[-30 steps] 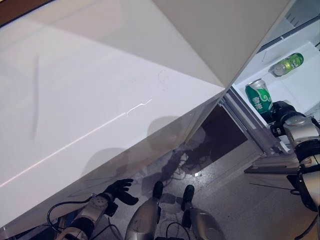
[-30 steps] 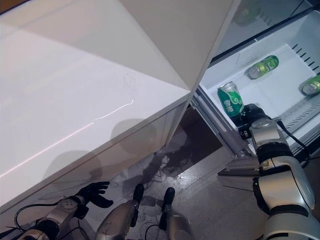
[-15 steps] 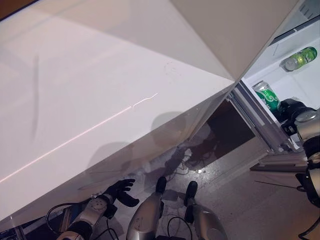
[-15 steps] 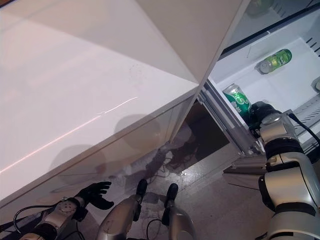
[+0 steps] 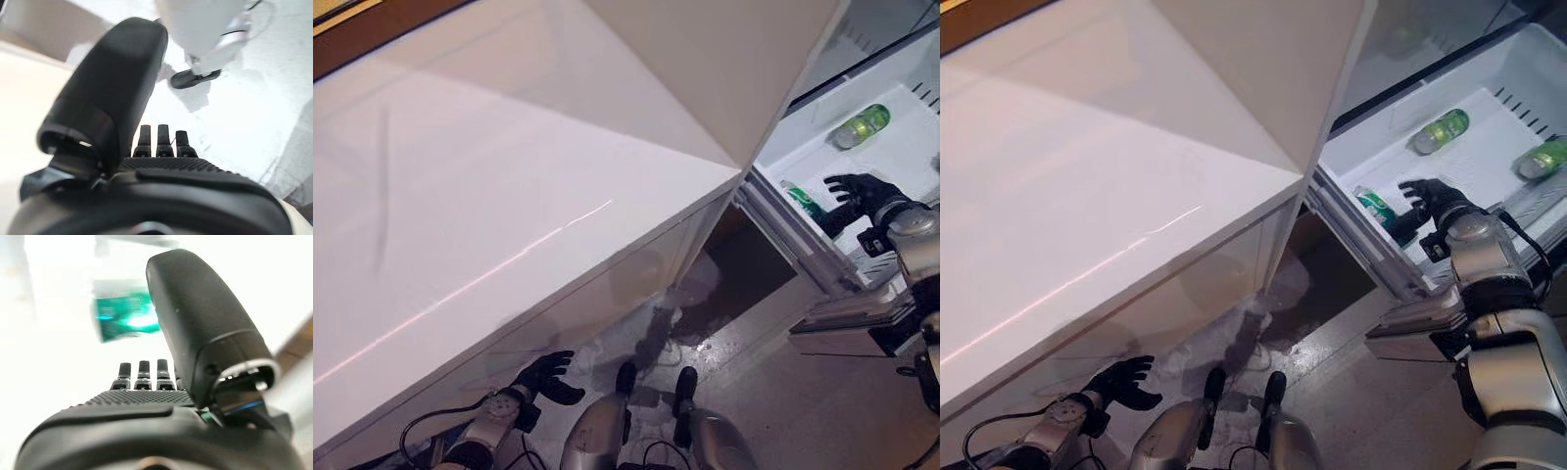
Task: Put drinks into fridge and close the fridge
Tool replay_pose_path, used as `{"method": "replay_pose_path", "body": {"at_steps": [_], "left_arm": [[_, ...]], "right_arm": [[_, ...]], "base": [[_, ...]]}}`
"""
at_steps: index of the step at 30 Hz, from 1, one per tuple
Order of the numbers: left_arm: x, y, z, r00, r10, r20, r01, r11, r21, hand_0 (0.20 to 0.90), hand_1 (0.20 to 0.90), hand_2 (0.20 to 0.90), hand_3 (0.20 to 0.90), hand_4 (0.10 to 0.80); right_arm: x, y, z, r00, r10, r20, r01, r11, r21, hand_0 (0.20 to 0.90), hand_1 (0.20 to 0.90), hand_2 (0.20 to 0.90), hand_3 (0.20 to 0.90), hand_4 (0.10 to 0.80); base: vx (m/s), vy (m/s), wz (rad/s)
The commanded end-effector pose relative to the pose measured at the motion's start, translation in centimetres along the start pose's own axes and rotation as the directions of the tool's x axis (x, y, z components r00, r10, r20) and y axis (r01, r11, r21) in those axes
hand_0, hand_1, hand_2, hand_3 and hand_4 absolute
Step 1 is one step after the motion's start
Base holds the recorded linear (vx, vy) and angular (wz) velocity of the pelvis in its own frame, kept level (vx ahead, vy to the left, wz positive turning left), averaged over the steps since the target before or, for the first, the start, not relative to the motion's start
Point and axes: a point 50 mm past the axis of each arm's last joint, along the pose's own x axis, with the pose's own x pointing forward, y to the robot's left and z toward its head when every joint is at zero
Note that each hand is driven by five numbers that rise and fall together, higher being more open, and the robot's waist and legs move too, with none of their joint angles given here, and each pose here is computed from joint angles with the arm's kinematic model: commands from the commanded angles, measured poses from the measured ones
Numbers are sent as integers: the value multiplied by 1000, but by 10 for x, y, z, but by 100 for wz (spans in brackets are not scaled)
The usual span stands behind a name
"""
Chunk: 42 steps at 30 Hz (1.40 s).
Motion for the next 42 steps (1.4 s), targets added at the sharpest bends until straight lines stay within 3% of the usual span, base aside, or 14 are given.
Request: {"method": "replay_pose_path", "body": {"at_steps": [1, 6, 11, 16, 17, 28, 37, 42], "left_arm": [[-14, -11, -47, 991, 9, -132, -12, 1000, -17, 900, 900, 900, 900, 800], [-22, -13, -73, 975, 32, -219, -51, 995, -85, 900, 900, 900, 900, 800], [-27, -19, -88, 963, 26, -269, -55, 993, -100, 900, 900, 900, 900, 800], [-28, -24, -92, 959, 11, -282, -40, 994, -99, 900, 900, 900, 900, 800], [-28, -27, -93, 959, -1, -282, -27, 995, -95, 900, 900, 900, 900, 800], [-18, -34, -76, 970, -41, -238, 26, 997, -67, 900, 900, 900, 900, 800], [-7, -42, -52, 986, -44, -162, 34, 997, -63, 900, 900, 900, 900, 800], [-7, -42, -51, 987, -23, -157, 7, 995, -99, 900, 900, 900, 900, 800]], "right_arm": [[-26, -49, 11, 969, -198, 148, 198, 980, 15, 900, 900, 900, 900, 800], [-43, -58, 13, 904, -350, 244, 250, 898, 361, 900, 900, 900, 900, 800], [-49, -50, -24, 865, -492, 96, 301, 662, 686, 900, 900, 900, 900, 800], [-53, -35, -49, 834, -551, 2, 344, 524, 779, 900, 900, 900, 900, 800], [-56, -28, -59, 818, -574, -43, 344, 427, 836, 900, 900, 900, 900, 800], [-65, 7, -99, 805, -569, -167, 346, 221, 912, 900, 900, 900, 900, 800], [-47, 16, -82, 836, -532, -137, 272, 184, 945, 900, 900, 900, 900, 800], [-32, 27, -59, 881, -470, -53, 181, 230, 956, 900, 900, 900, 900, 800]], "base": [[90, 32, -13], [82, 13, -12], [66, 2, -15], [81, -2, -9], [128, -8, -17], [56, -9, -1], [-62, 28, 8], [-66, 88, 7]]}}
